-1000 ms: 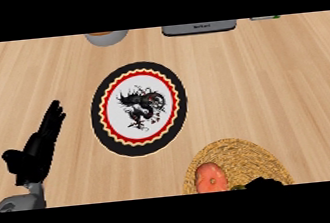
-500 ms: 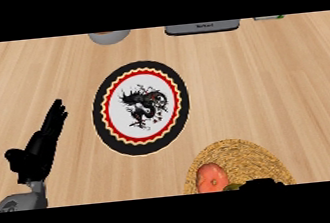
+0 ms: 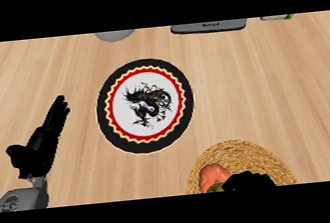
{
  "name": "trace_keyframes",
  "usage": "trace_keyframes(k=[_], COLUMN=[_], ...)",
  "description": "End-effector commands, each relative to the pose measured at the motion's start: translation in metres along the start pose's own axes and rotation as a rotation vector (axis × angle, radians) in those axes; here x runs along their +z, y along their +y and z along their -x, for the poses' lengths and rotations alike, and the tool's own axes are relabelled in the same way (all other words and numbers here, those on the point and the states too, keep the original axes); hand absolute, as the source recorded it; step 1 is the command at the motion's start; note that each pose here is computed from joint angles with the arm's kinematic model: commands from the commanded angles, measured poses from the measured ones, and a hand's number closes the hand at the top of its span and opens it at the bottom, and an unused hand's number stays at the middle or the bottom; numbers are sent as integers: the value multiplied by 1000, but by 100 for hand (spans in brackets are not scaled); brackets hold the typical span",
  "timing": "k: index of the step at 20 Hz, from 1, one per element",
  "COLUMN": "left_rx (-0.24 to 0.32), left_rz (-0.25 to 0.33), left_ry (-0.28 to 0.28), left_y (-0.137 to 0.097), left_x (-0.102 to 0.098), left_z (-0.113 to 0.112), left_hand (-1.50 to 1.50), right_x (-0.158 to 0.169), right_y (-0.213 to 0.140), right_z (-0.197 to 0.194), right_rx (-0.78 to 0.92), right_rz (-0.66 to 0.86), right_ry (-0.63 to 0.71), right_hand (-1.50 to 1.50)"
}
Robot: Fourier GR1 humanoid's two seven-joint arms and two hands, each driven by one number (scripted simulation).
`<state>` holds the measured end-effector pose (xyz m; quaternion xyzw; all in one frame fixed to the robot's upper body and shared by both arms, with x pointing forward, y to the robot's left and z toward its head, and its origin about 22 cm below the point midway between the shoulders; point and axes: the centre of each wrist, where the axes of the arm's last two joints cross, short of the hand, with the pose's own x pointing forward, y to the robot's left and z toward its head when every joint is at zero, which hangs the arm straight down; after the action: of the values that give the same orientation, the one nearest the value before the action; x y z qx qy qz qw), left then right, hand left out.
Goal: Pick the lemon from the placemat and place it in the plate
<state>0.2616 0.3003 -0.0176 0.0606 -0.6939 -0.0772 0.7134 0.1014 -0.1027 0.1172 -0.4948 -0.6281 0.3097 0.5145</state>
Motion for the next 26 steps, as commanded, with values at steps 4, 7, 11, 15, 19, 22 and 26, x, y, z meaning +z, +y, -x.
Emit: trace_keyframes(k=[4,7,11,15,19,22,26], left_rx=[3,-15,-14,-1,1,-6,8], left_rz=[39,26,51,52,54,57,53], left_ry=[-12,-9,-16,-15,-33,-39,-31], left_y=[-17,-5,-8,-10,-22,-15,-25], left_x=[-2,0,-12,-9,-14,-12,-21], left_z=[1,1,-12,-7,-11,-7,-11], left_hand=[0,0,0,0,0,0,0], right_x=[-47,-53,-57,-73,-111,-134,-164], right_y=[21,27,34,40,60,82,92], right_z=[-39,-40,-36,-35,-36,-37,-41], right_rx=[-153,-167,-172,-245,-281,-284,-365], right_rz=[2,-2,-39,11,55,56,54], right_ry=[115,118,138,193,296,350,403], right_hand=[150,150,150,150,-150,-150,-150])
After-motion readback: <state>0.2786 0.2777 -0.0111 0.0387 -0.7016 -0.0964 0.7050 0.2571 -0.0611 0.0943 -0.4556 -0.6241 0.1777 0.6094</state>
